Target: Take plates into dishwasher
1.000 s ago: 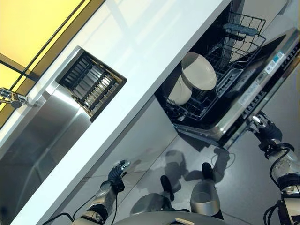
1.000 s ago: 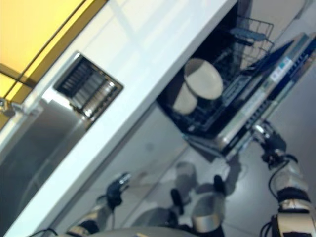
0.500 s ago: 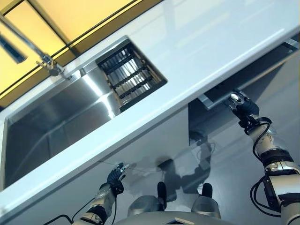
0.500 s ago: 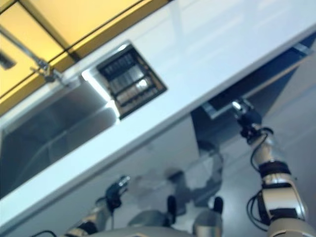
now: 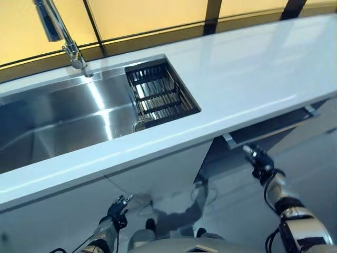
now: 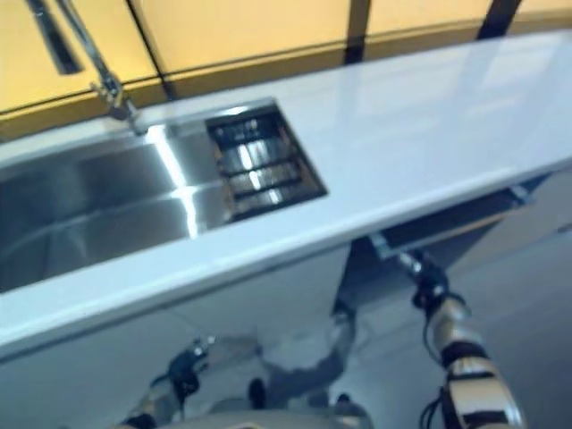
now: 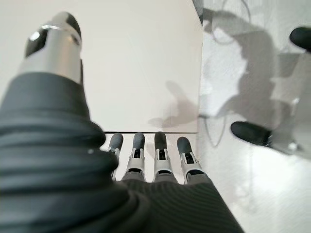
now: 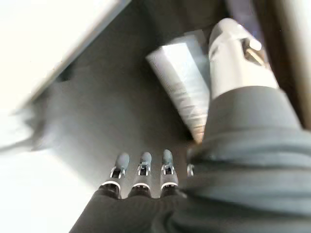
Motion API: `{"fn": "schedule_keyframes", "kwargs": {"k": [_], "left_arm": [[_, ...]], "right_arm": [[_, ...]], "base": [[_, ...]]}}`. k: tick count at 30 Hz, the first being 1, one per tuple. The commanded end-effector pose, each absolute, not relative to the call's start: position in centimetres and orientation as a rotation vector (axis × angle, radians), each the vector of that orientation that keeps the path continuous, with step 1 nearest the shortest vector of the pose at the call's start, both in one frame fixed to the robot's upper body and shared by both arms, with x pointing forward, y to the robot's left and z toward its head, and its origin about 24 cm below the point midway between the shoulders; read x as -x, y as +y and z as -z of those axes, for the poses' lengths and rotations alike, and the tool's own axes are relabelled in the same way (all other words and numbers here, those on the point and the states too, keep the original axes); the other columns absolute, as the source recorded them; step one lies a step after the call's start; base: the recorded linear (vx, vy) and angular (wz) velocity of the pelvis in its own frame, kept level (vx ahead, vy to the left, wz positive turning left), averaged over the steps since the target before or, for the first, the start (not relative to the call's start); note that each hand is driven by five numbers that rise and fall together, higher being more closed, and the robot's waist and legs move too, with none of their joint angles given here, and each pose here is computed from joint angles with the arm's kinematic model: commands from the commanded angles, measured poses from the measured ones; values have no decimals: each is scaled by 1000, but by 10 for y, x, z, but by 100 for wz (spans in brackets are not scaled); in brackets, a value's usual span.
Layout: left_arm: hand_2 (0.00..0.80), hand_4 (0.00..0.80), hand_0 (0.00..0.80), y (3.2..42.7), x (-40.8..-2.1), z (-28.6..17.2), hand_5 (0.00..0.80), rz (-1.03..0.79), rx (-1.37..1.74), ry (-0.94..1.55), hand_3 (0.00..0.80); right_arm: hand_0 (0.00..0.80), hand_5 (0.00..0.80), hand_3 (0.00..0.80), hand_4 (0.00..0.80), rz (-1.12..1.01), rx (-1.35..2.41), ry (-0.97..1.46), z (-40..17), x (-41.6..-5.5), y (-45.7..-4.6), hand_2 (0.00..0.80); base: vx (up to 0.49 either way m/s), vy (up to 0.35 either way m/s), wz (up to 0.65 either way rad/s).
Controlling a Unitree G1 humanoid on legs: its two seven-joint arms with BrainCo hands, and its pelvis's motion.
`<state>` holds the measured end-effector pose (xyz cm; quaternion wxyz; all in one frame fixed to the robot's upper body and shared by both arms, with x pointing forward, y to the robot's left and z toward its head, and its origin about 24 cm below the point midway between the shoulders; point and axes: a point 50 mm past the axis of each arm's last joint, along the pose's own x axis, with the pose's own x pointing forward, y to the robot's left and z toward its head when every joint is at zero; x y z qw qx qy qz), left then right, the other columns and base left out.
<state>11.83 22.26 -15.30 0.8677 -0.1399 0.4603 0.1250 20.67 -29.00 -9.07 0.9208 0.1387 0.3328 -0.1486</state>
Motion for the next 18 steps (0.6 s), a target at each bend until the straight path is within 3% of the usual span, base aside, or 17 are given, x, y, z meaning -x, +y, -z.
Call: {"fn": "schedule_keyframes", "kwargs": {"k": [1, 7, 18], "left_arm": [[0, 0, 0, 227, -130, 150, 0, -252, 282, 956, 0], [0, 0, 0, 224, -118, 156, 0, -272, 274, 1023, 0], [0, 0, 0, 216, -108, 161, 0, -285, 278, 1079, 0]], "right_arm": [[0, 0, 0, 0, 267, -261, 781, 112, -189, -271, 0], [0, 0, 0, 0, 243, -265, 1012, 146, -142, -237, 0], [0, 0, 0, 0, 100, -210, 1153, 160, -120, -208, 0]], "base": [[95, 33, 18], [78, 41, 6], [32, 32, 8]]}}
